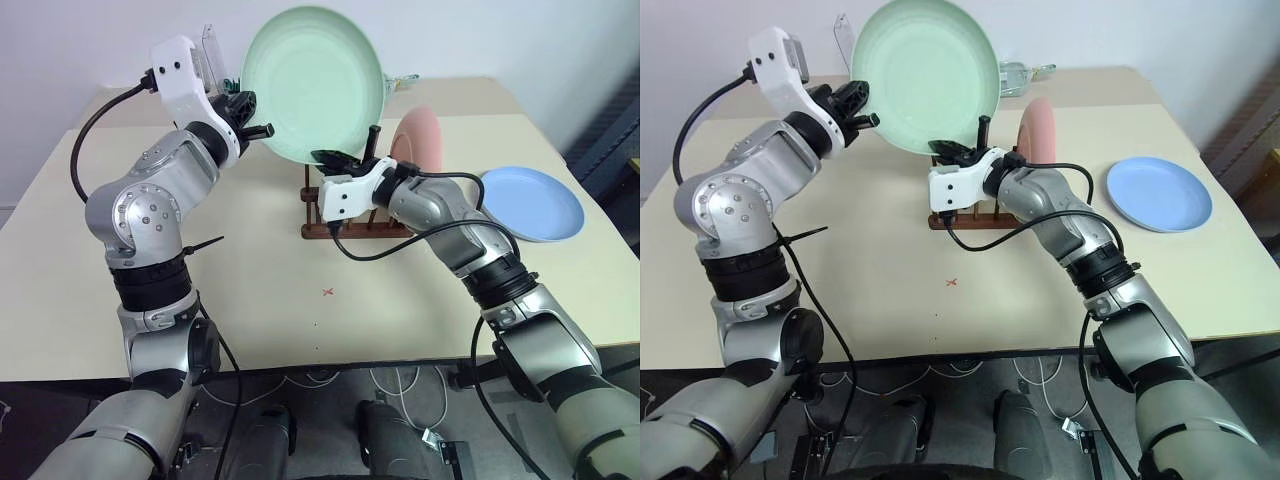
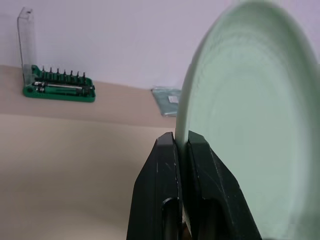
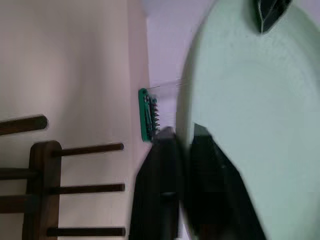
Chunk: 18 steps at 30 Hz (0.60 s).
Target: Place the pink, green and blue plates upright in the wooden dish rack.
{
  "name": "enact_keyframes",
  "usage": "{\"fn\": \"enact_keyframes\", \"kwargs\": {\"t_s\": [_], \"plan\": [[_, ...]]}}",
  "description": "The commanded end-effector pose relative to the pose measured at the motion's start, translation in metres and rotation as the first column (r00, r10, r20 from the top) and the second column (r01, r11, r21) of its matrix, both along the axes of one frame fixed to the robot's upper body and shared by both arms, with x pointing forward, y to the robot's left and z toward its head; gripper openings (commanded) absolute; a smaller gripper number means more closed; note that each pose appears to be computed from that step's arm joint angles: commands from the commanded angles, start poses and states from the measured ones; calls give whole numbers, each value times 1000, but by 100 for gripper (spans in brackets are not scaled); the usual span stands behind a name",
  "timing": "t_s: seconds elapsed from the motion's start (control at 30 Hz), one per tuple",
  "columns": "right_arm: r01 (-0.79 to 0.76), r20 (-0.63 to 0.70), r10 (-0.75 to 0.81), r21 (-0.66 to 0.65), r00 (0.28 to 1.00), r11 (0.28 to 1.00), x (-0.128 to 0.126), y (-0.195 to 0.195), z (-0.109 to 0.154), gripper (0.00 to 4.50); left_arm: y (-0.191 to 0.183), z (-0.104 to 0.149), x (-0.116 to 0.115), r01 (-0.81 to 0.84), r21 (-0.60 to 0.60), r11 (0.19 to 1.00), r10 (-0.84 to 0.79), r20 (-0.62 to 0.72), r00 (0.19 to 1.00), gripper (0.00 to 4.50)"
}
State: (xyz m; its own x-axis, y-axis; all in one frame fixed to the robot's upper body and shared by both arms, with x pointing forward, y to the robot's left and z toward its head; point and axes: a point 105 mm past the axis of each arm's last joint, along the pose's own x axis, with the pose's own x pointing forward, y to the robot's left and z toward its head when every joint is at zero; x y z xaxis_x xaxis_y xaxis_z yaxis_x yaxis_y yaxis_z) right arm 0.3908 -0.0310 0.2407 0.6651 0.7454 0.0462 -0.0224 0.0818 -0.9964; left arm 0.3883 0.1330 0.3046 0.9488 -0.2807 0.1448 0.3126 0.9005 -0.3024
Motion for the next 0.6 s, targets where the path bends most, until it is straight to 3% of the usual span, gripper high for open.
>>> {"fn": "enact_keyframes", "kwargs": {"t_s": [0.03,0.07,0.2,0.27,0.33,0.43,0.53,0.6], "plan": [[-18,82,12,69,997,997,-6,0,27,0,7,29,-8,15,-110,994,-1,124,992,71],[-27,83,20,72,996,997,-8,1,27,0,13,31,-8,12,-150,989,10,141,990,103],[-61,83,52,105,995,993,-15,2,32,0,54,30,-4,-101,-249,963,145,163,976,307],[-85,27,82,217,996,973,-21,1,41,0,82,26,-2,-187,-238,953,231,171,958,407],[-109,-52,137,357,989,928,-28,-1,52,0,99,19,-1,-244,-162,956,272,182,945,407],[-154,-188,324,596,927,788,-51,-6,70,0,115,-8,-1,-309,113,944,283,199,938,407],[-144,-272,563,798,781,585,-76,-15,83,0,96,-46,-11,-144,351,925,74,205,976,407],[-102,-277,628,862,727,497,-83,-24,89,0,78,-68,-25,-4,441,897,-90,192,977,407]]}}
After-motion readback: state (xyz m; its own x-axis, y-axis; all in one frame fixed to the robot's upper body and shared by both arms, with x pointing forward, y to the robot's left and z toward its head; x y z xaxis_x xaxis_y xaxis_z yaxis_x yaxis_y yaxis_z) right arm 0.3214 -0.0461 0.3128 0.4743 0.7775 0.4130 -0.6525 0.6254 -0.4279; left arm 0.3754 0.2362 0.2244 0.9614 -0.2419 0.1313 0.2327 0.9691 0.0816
